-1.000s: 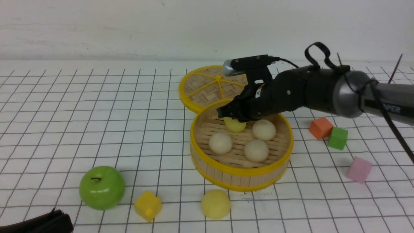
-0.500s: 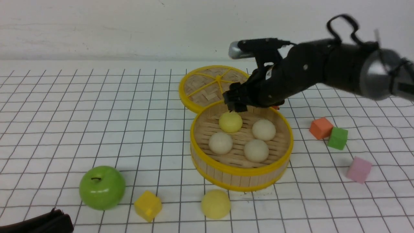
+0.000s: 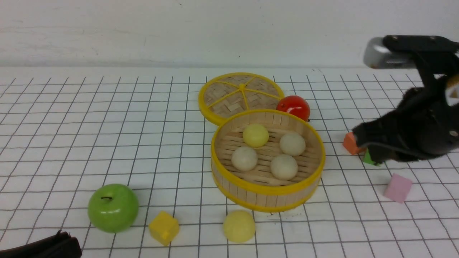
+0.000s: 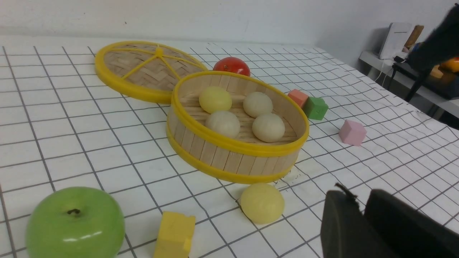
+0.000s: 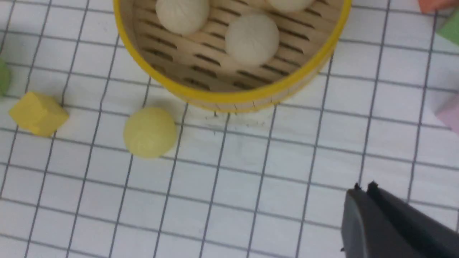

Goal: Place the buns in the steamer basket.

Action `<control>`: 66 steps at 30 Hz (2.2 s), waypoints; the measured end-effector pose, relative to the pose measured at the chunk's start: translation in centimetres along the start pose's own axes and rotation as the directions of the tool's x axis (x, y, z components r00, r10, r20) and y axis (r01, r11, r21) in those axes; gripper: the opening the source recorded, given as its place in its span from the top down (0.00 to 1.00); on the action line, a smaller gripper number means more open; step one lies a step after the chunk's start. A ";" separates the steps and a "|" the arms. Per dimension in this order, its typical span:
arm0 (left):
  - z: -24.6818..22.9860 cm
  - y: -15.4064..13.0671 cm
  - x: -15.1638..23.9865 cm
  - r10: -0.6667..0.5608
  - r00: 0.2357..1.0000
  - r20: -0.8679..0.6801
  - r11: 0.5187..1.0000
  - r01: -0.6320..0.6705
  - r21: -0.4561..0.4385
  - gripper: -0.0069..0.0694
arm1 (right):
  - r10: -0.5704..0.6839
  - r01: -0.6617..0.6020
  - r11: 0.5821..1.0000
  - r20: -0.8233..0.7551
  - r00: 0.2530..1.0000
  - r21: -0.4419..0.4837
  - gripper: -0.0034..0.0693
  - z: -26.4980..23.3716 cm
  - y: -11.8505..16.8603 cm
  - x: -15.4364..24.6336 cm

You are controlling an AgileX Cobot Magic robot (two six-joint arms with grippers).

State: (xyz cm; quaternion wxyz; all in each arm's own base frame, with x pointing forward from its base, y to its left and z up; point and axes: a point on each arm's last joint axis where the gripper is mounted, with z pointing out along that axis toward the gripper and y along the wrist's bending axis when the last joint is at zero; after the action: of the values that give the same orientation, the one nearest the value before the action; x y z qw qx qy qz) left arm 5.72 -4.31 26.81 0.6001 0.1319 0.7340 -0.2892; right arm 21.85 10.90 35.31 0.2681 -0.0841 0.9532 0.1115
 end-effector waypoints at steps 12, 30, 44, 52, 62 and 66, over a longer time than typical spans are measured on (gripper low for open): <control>0.0 0.0 0.0 0.000 1.000 -0.001 1.000 0.000 0.000 0.77 | 0.002 0.000 1.000 -0.095 0.995 0.030 0.98 -4.7 -1.1 3.8; 0.0 0.0 0.0 0.000 1.000 -0.004 1.000 0.000 0.000 0.74 | -0.056 -0.064 0.983 0.605 0.794 0.174 0.98 3.2 -9.1 24.1; 0.0 0.0 0.2 0.000 1.000 -0.019 1.000 0.000 0.001 0.73 | -0.001 -0.099 0.988 0.647 0.762 0.118 0.97 4.1 -9.1 24.7; 0.0 0.0 0.2 0.000 1.000 -0.019 1.000 0.000 0.001 0.72 | -0.001 -0.099 0.988 0.648 0.762 0.118 0.97 4.1 -9.1 24.7; 0.0 0.1 0.2 0.024 1.000 -0.001 1.000 -0.024 -0.007 0.71 | 0.001 -0.100 0.988 0.648 0.762 0.116 0.96 4.1 -9.1 24.7; 0.0 0.9 0.3 0.081 0.991 0.103 0.994 -0.073 -0.079 0.72 | 0.001 -0.100 0.988 0.648 0.762 0.116 0.95 4.1 -9.1 24.7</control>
State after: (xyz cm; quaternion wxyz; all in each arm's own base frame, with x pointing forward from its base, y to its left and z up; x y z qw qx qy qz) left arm 6.16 -3.66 26.30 0.6535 0.1222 0.7058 -0.2447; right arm 5.12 0.74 17.27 0.5818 0.0046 0.8101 0.0721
